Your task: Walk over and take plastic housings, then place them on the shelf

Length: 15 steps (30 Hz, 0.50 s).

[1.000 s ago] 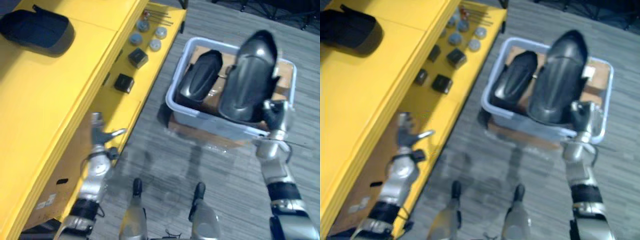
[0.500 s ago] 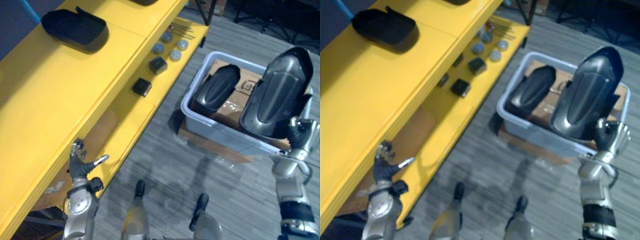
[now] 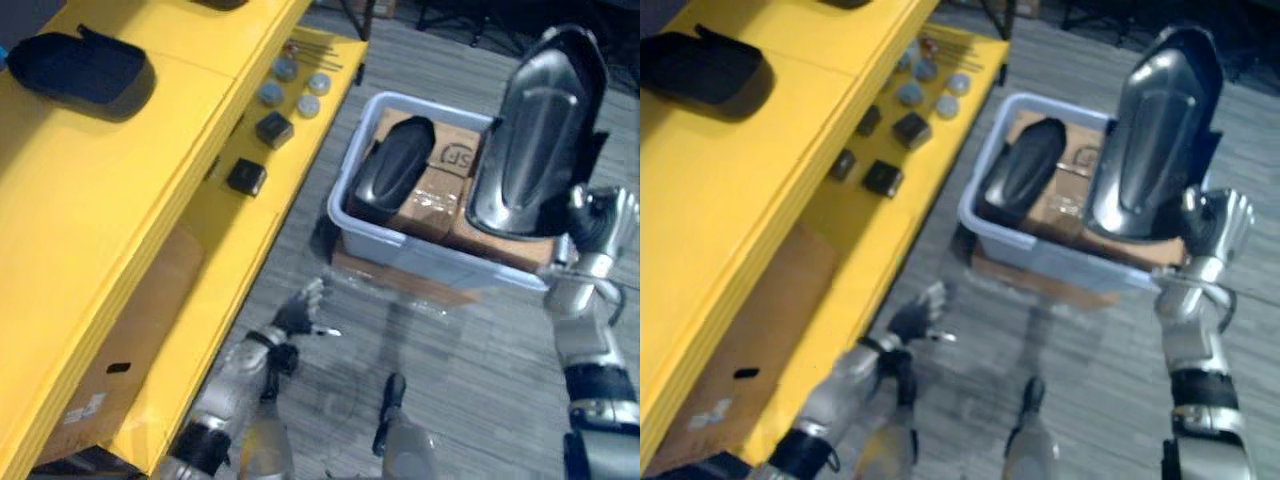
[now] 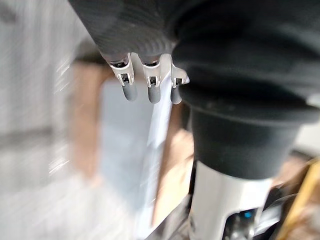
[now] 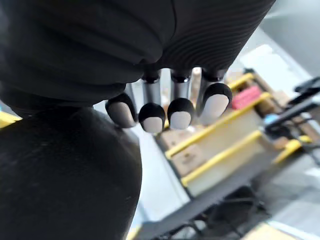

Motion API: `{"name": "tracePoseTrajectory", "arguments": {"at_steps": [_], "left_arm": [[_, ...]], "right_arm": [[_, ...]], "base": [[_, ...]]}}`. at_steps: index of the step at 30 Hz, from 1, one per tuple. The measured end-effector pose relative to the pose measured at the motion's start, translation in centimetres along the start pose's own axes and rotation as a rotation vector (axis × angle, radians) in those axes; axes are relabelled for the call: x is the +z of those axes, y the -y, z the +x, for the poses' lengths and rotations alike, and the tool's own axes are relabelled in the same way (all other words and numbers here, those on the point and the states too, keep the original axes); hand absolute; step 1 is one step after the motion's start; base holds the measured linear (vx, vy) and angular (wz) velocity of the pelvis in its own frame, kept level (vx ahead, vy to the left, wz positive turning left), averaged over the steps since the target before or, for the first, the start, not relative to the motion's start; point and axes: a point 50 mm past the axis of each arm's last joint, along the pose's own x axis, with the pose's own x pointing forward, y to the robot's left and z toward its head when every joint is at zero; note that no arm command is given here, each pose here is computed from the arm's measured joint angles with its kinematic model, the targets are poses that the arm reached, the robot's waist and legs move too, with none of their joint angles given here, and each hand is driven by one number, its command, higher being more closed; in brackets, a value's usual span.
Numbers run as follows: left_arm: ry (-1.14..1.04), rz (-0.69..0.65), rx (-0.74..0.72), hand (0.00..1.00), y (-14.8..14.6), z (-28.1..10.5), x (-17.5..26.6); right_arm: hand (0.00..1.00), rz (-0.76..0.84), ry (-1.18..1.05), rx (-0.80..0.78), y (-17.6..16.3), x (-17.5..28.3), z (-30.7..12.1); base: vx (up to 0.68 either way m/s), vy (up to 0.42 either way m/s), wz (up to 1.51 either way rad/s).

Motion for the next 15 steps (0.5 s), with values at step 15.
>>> {"name": "tracePoseTrajectory", "arguments": {"at_steps": [15], "left_arm": [[-0.068, -0.132, 0.194, 0.00, -2.1, 3.9, 1.5]], "right_arm": [[1.00, 0.043, 0.304, 0.245, -3.5, 5.4, -0.2]], "base": [[-0.02, -0.004, -0.08]]}}
